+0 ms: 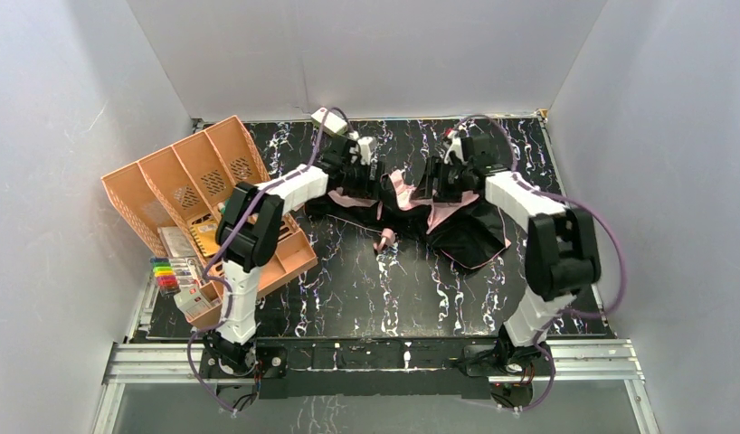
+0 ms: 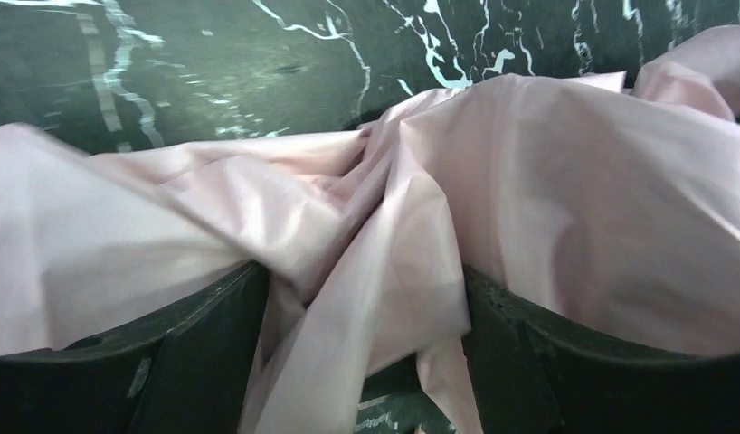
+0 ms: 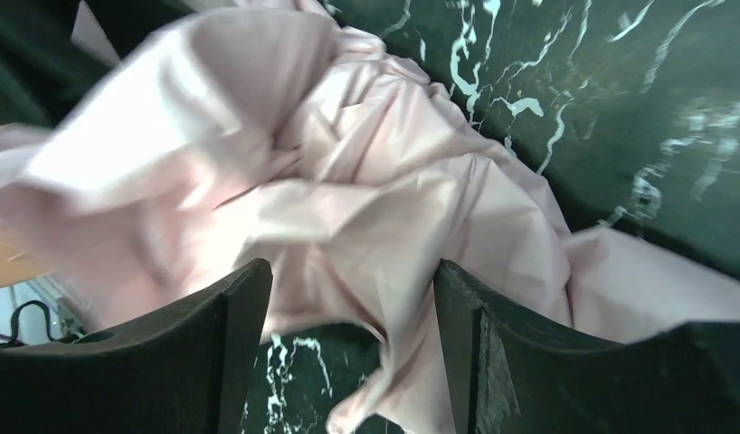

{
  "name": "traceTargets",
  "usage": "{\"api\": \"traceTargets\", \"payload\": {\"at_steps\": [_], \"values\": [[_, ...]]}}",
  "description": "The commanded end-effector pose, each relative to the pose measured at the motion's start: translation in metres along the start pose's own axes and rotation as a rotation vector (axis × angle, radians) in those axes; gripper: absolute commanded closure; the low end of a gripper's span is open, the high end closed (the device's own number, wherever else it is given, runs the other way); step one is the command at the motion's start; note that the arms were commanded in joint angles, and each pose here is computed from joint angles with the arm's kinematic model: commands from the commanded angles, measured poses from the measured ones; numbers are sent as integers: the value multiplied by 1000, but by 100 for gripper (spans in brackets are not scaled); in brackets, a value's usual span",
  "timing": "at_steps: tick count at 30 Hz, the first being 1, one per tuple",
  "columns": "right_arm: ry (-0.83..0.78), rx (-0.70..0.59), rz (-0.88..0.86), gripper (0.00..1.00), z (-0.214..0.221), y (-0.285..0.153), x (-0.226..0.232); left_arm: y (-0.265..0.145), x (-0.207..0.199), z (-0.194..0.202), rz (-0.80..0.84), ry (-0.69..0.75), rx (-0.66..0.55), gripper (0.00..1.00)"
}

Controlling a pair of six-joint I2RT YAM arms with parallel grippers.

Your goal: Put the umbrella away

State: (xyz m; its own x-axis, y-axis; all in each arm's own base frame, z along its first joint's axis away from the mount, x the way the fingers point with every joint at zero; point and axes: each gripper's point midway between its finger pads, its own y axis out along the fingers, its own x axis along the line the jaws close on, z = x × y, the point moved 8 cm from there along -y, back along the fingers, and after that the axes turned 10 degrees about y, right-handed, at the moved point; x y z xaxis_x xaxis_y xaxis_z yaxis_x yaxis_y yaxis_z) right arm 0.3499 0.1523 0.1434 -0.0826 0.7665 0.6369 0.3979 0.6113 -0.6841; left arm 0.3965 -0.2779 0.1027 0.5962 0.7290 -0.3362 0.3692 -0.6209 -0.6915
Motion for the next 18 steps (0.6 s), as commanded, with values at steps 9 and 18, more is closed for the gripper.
{"api": "traceTargets", "payload": {"at_steps": [9,18], "values": [[-20,-525,419,30,-30,-141,-6,-146,55,-62,-220,-36,-245,24],[217,-494,547,67,-32,-145,-84,-114,108,-25,-356,-186,-115,50]]}}
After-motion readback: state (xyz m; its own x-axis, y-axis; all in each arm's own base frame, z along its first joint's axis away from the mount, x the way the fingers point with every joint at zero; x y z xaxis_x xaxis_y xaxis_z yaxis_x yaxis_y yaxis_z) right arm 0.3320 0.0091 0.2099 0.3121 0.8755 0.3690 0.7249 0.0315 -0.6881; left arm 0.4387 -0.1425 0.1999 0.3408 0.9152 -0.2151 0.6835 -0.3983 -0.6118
